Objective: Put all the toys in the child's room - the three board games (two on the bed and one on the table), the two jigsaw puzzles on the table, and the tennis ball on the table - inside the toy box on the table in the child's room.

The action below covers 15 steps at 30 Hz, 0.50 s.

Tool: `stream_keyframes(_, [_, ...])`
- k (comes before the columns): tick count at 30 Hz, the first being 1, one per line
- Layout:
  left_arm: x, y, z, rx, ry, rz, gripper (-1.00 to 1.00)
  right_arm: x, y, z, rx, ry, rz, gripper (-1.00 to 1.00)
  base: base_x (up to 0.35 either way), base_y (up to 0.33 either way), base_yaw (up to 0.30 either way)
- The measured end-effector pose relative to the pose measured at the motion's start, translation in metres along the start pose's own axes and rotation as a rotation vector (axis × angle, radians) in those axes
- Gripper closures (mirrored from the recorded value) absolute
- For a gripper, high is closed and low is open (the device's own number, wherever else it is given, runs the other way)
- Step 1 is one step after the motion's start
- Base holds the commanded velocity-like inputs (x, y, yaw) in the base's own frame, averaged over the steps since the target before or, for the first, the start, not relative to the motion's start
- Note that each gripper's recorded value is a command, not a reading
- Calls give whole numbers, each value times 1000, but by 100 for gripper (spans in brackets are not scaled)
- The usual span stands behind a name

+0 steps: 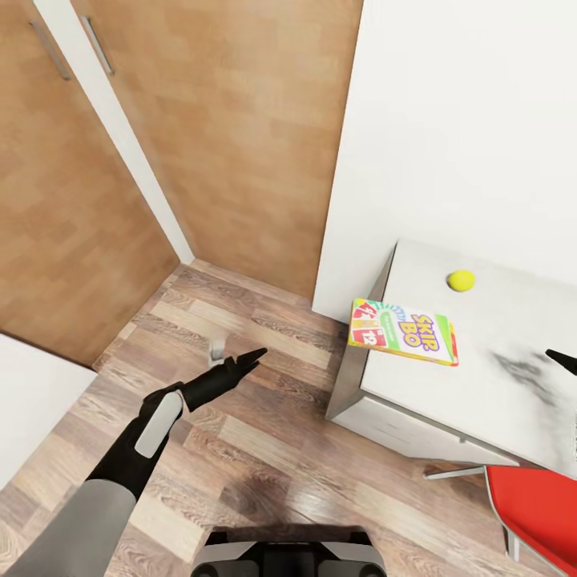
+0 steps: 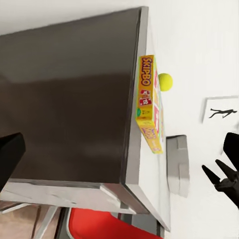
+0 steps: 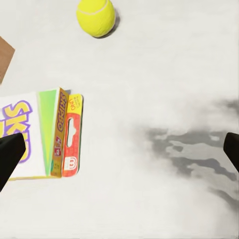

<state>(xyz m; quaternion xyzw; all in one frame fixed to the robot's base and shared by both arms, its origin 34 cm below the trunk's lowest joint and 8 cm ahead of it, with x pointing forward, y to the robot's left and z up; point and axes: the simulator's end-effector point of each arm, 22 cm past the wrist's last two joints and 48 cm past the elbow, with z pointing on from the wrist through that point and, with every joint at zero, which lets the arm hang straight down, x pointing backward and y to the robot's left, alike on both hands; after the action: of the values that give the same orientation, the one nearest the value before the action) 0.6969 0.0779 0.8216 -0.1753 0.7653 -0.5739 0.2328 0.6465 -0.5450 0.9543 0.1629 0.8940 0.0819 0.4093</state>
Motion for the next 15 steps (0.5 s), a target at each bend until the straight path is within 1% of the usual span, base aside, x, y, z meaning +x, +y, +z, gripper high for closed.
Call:
stream_keyframes(5, [5,3,1,13,-3,10,-100,1,4,0,-14,1,0,-100,0,0,-154])
stream_keyframes(12, [9,5,1,21,-6,15,-100,3,6,0,-25,2,1,-100,0,0,-196])
stream_keyframes(15, [12,6,0,22,-7,15,-100,3,7,0,-28,3,1,-100,0,0,-126])
